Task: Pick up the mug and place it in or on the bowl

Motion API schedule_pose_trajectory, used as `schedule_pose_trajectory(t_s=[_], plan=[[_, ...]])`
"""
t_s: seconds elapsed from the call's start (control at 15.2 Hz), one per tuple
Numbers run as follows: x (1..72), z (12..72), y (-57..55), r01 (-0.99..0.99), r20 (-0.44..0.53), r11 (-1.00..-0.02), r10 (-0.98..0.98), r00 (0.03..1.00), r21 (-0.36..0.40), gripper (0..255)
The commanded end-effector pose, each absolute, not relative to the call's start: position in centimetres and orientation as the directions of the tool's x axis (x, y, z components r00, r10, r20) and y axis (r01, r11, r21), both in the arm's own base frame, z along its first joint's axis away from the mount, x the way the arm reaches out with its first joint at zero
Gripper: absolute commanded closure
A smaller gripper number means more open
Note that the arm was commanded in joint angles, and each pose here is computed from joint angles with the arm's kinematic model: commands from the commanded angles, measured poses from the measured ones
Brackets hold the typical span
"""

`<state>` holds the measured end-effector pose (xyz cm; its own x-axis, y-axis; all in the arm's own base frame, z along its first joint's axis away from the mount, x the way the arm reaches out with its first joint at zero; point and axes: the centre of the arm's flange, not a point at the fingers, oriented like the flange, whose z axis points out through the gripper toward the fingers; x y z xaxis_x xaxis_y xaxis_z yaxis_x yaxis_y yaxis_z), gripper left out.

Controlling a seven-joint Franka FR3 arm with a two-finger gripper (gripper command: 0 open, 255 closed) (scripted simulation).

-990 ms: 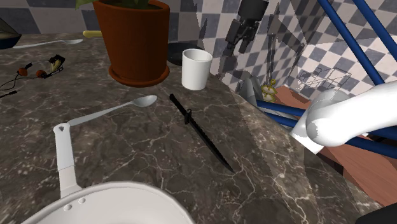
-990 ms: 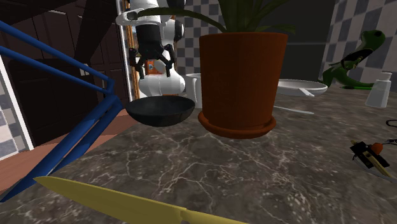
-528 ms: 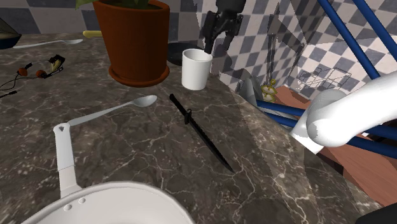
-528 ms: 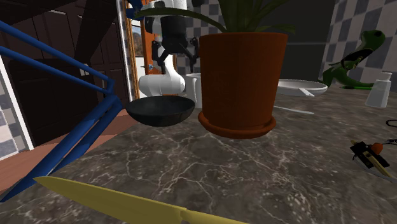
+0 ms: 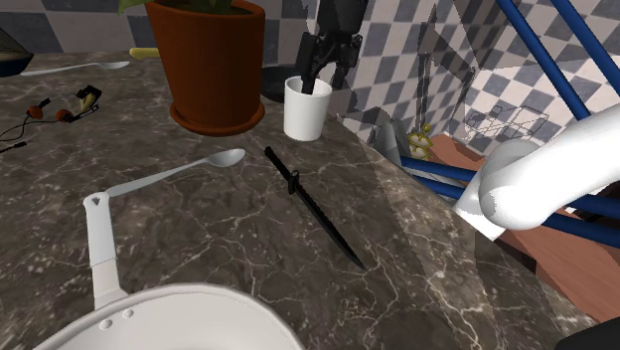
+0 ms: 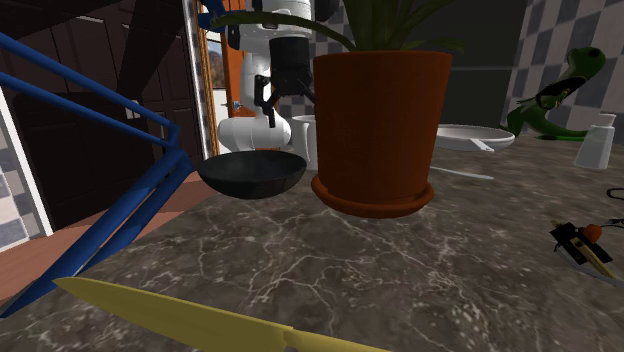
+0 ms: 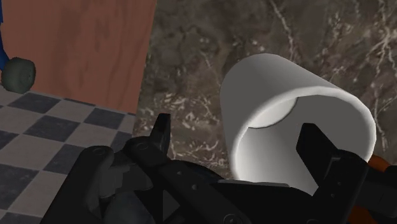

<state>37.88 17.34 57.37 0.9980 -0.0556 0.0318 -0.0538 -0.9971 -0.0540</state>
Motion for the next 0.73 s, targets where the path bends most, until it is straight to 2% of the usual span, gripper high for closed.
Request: schedule_pose_trajectory(t_s=[0.0,0.53,0.59,0.66], plan=[[37.89,56.04,17.38,-0.054,0.032,-0.997,-0.056,0.998,-0.054,0],[37.89,56.04,17.38,-0.054,0.032,-0.997,-0.056,0.998,-0.054,0],[37.89,56.04,17.38,-0.054,0.032,-0.997,-0.056,0.998,-0.054,255],[37.89,56.04,17.38,-0.054,0.032,-0.997,-0.056,0.998,-0.054,255]])
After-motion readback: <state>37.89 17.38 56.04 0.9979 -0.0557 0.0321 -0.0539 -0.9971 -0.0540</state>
